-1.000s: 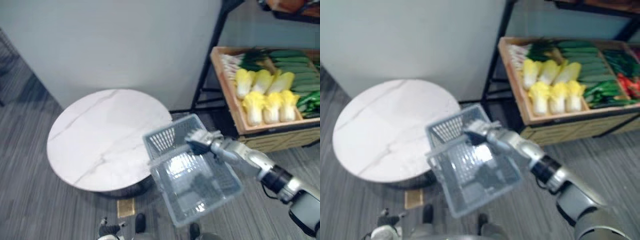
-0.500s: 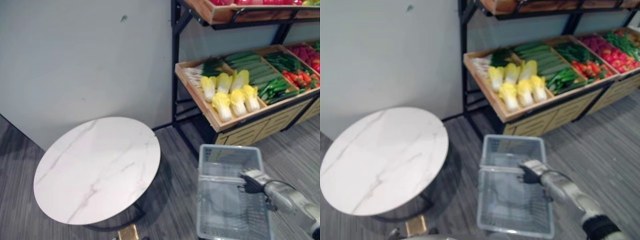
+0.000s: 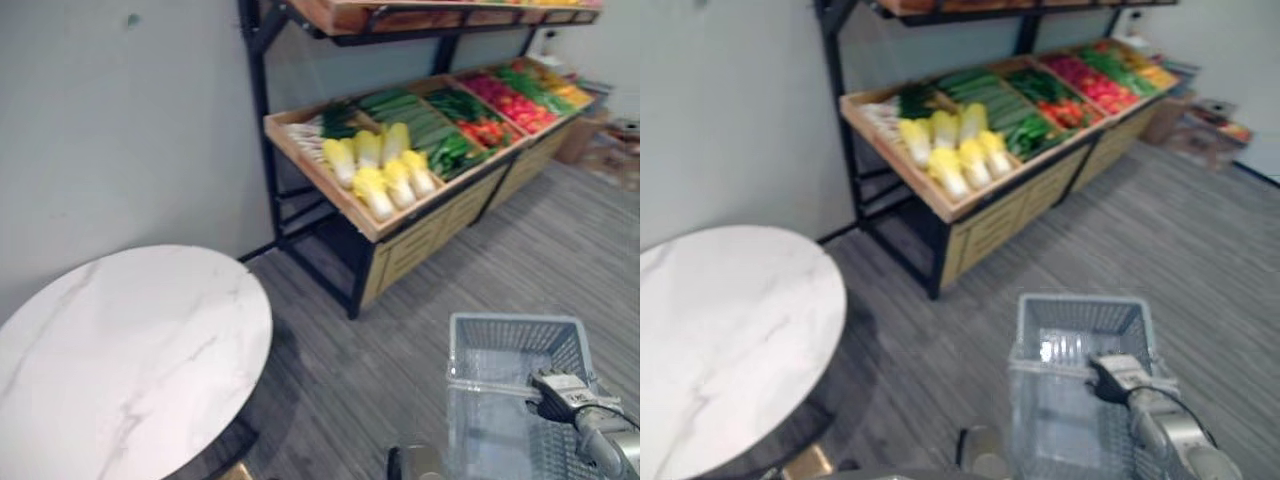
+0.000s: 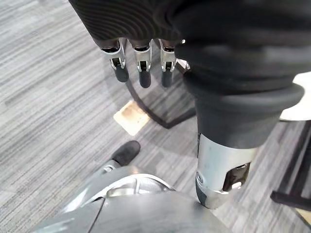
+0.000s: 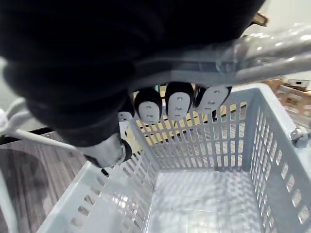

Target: Pick vegetable in the basket

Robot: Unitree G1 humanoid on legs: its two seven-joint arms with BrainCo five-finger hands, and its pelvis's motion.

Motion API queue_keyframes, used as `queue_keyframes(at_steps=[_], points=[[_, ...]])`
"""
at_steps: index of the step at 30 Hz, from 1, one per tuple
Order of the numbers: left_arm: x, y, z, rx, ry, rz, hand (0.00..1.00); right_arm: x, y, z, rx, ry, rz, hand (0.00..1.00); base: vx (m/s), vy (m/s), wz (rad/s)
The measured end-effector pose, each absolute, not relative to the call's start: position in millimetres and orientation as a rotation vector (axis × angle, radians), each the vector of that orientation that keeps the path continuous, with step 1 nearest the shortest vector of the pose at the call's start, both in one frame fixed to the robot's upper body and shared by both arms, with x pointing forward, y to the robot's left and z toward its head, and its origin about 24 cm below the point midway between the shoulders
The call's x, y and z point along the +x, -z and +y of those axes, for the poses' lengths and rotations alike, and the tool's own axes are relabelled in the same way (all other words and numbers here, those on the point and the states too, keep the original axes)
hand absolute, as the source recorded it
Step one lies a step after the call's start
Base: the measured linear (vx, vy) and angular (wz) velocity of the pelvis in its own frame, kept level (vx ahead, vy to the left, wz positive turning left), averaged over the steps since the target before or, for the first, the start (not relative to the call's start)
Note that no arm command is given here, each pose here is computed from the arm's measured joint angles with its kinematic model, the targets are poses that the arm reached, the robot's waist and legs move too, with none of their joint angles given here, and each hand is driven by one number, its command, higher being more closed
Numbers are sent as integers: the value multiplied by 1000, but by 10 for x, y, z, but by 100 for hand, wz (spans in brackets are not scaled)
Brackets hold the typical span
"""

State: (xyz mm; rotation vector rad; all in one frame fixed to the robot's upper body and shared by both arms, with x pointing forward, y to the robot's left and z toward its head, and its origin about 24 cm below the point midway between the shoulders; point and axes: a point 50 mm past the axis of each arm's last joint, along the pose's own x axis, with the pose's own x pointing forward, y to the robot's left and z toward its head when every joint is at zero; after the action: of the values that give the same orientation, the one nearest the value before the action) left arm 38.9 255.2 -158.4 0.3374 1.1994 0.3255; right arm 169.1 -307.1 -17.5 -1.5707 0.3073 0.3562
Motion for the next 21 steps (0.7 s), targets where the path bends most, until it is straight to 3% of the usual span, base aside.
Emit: queue_keyframes(at_steps=[3,6,10,17,21], points=[[446,1574,2580,344,-330,1193,0,1717,112,-3143,-1603,-310,310,100,-111,-135,-61],[480,1633,2340,286,-298,1189,0,1822,3,-3219,-1662,-245,297,100,-2,-65,-113],[677,1589,2413,301,-311,1140,0,2100,-61,-3010,-1648,-248,185,100,-148,-264,-136],[674,1611,2290,265,-314,1131,0,1989,21,-2965,-1644,-288,201,100,-4,-194,-51],[642,1619,2233,246,-348,1124,0,2046,-36,-2967,-1654,-273,180,100,8,48,-45]])
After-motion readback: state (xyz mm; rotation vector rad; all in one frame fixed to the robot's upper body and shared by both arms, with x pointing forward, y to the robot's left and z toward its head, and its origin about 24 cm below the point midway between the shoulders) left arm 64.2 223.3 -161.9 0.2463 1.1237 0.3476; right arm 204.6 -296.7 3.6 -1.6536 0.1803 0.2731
